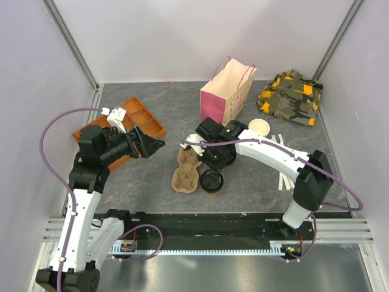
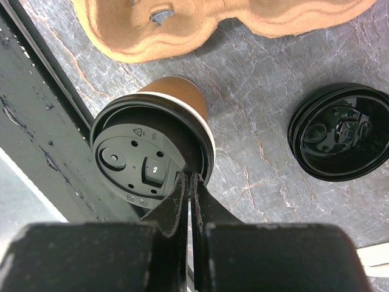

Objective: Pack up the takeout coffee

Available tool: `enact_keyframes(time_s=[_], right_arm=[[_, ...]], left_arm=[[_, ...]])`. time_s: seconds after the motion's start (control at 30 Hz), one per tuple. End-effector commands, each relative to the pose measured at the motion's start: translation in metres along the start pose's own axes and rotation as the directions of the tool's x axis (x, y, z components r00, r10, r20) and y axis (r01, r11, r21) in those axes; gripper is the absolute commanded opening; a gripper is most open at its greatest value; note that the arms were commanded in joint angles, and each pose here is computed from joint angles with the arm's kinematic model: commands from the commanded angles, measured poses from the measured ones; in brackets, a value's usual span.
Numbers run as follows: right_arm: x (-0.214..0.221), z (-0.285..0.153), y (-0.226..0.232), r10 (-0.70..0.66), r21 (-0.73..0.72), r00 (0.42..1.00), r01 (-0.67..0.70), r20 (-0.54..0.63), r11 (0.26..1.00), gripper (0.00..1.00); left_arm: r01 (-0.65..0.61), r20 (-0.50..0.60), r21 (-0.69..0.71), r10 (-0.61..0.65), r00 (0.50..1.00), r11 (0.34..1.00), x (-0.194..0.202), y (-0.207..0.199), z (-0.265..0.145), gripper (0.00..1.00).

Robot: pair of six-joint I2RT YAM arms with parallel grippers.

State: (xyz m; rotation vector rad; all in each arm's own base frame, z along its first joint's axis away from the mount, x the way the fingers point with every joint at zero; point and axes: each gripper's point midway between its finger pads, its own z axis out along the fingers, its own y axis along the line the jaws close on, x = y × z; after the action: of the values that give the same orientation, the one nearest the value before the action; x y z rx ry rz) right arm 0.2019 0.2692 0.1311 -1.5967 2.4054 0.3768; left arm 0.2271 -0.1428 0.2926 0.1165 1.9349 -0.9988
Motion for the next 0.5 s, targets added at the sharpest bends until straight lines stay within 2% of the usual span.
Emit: enact_keyframes(time_s=[0.0,0.17,0.47], right_arm=[[-0.0014,0.0028,-0.0022,-0.02,-0.003,1.0,0.02,0.009,1.0,0.06],[-0.0005,0.0042,-0.004,-0.019,-0.002,1.0,0.019,0.007,1.0,0.13],[-0.0045,-0.0006,-0.0041,-0.014,-0.008,1.0,0.014,0.022,1.0,0.33]], left_arm=[[-0.004,0.027,0.038,0.002,1.0,0.999,-0.0117,-0.0112,-0.0016,1.0],[0.0,0.021,0.04,-0.001,1.0,0.999,-0.0108,-0.0108,-0.0008,1.0],[0.01,0.01,0.047,-0.01,1.0,0.999,-0.0068,-0.0102,0.0,1.0]])
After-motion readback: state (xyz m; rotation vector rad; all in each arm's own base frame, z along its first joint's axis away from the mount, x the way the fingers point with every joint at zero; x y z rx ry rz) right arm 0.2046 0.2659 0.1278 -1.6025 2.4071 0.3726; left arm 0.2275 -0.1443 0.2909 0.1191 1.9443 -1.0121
